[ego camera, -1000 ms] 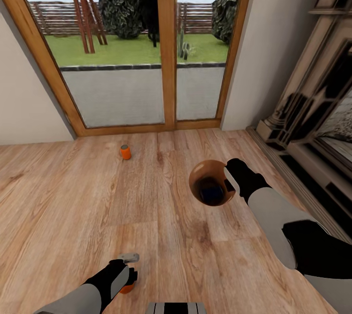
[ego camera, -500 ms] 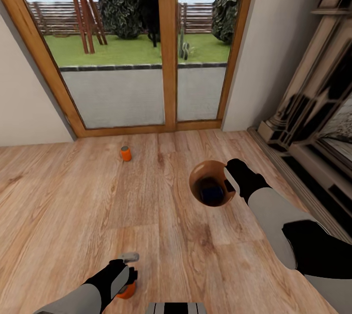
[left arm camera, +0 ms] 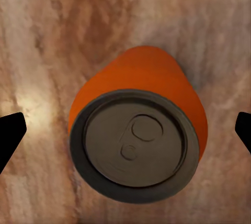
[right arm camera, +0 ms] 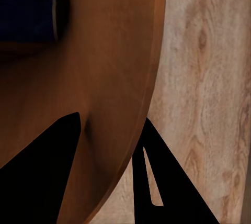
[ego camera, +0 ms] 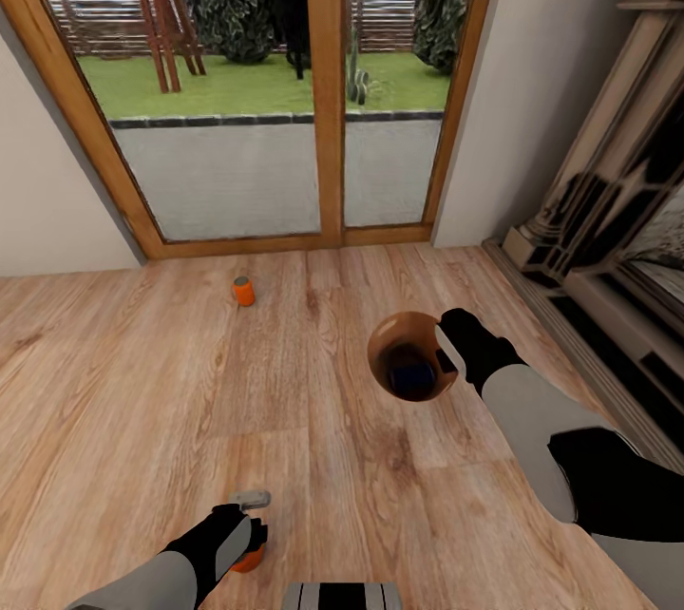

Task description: Put the three can of soda from the living room inside the tash can in the kitchen.

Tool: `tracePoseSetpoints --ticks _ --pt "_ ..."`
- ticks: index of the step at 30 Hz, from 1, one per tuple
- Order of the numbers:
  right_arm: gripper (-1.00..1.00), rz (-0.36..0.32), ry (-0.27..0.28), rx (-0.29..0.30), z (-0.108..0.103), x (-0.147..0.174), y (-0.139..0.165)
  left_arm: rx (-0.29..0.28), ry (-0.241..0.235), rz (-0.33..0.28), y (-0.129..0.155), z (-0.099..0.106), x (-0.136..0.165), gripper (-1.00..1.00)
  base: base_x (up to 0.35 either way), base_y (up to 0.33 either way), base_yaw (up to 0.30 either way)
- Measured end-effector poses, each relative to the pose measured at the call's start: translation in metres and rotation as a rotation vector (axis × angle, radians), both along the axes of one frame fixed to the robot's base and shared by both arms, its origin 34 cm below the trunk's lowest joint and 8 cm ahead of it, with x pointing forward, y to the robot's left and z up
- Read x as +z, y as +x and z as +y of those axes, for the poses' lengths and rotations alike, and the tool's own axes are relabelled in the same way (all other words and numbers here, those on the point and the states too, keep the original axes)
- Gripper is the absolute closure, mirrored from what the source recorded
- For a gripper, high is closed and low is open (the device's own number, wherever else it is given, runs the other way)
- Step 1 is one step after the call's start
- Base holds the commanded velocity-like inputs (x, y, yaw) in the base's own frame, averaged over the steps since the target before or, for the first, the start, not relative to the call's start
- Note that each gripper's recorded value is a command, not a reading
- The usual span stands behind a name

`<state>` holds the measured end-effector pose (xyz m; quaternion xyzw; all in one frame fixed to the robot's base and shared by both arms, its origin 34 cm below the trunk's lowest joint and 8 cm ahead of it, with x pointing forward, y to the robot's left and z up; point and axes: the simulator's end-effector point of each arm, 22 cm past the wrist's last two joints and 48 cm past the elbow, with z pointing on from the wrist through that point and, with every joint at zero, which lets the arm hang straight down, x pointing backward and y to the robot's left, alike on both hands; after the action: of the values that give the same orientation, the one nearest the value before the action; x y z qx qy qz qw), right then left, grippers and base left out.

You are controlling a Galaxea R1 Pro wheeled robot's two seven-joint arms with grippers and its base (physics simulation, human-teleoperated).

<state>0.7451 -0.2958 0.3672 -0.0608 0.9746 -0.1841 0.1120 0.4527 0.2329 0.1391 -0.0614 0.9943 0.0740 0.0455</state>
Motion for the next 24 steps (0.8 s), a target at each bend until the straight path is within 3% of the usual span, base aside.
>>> tracePoseSetpoints --ticks 13,14,24 --pt "1.00 0.002 -0.003 0.001 -0.0006 -0.0004 -0.0006 0.000 0.000 -0.001 0.0003 0.0003 0.0000 -1.00 0.000 0.000 0.000" --pt "1.00 0.002 -0.004 0.001 -0.0005 -0.0005 -0.0006 0.000 0.000 -0.001 0.0003 0.0002 0.0000 1.00 0.000 0.000 0.000" --pt "1.00 0.002 0.000 0.004 0.0025 -0.0008 -0.0009 0.011 -0.006 -0.004 0.0015 -0.0012 0.0006 1.00 0.000 0.000 0.000"
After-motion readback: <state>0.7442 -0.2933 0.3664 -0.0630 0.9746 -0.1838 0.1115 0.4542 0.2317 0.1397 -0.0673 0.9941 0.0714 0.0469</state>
